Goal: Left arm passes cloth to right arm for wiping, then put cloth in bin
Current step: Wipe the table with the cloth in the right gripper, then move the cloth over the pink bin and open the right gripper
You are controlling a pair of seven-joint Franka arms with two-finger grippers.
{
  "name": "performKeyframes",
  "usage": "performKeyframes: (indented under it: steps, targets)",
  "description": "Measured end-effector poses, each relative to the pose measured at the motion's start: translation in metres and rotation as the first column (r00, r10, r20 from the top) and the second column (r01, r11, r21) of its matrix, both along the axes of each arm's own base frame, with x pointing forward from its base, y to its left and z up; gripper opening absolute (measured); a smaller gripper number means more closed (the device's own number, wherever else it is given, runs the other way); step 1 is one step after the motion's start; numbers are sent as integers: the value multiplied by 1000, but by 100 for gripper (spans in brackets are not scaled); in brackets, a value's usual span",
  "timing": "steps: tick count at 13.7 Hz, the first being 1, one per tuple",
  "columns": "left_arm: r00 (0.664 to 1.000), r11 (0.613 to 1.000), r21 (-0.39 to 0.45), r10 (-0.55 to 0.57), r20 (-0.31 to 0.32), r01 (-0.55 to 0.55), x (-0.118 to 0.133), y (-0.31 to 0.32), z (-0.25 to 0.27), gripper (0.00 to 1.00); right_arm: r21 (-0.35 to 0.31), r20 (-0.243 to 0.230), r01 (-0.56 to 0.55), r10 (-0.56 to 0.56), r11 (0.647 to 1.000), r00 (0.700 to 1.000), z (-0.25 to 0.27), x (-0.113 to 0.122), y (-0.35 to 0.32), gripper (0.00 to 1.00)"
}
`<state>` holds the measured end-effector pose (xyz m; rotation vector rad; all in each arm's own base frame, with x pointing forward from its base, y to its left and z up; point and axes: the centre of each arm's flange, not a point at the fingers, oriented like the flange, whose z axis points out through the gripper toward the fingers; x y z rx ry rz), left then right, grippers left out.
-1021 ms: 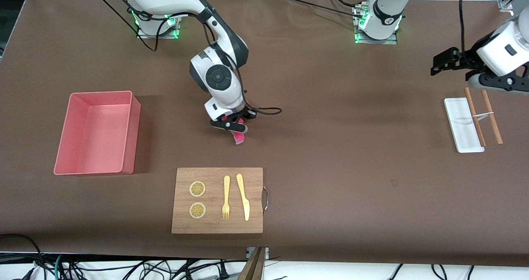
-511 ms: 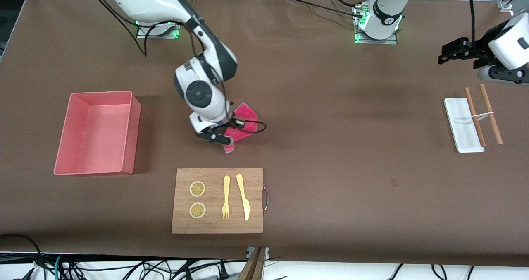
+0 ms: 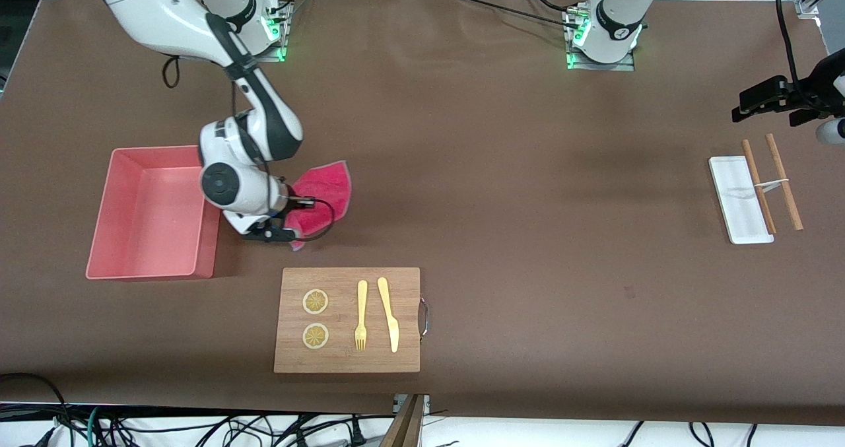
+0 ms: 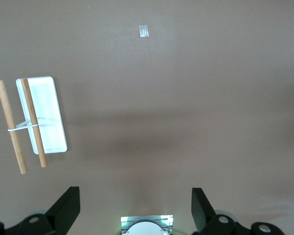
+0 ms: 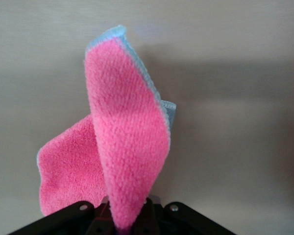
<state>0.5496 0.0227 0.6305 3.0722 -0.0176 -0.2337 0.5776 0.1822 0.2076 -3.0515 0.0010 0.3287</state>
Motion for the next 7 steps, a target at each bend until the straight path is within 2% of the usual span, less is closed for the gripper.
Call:
performKeyframes:
  steps: [3, 7]
  targets:
    - [999, 1000, 10, 4, 53, -5, 0, 1, 12, 100, 17, 6, -85, 85, 996, 996, 1, 4, -54, 2]
    - [993, 1000, 16, 13, 116, -15, -3, 4, 16, 100, -13, 32, -165, 166, 986, 986, 24, 13, -90, 2]
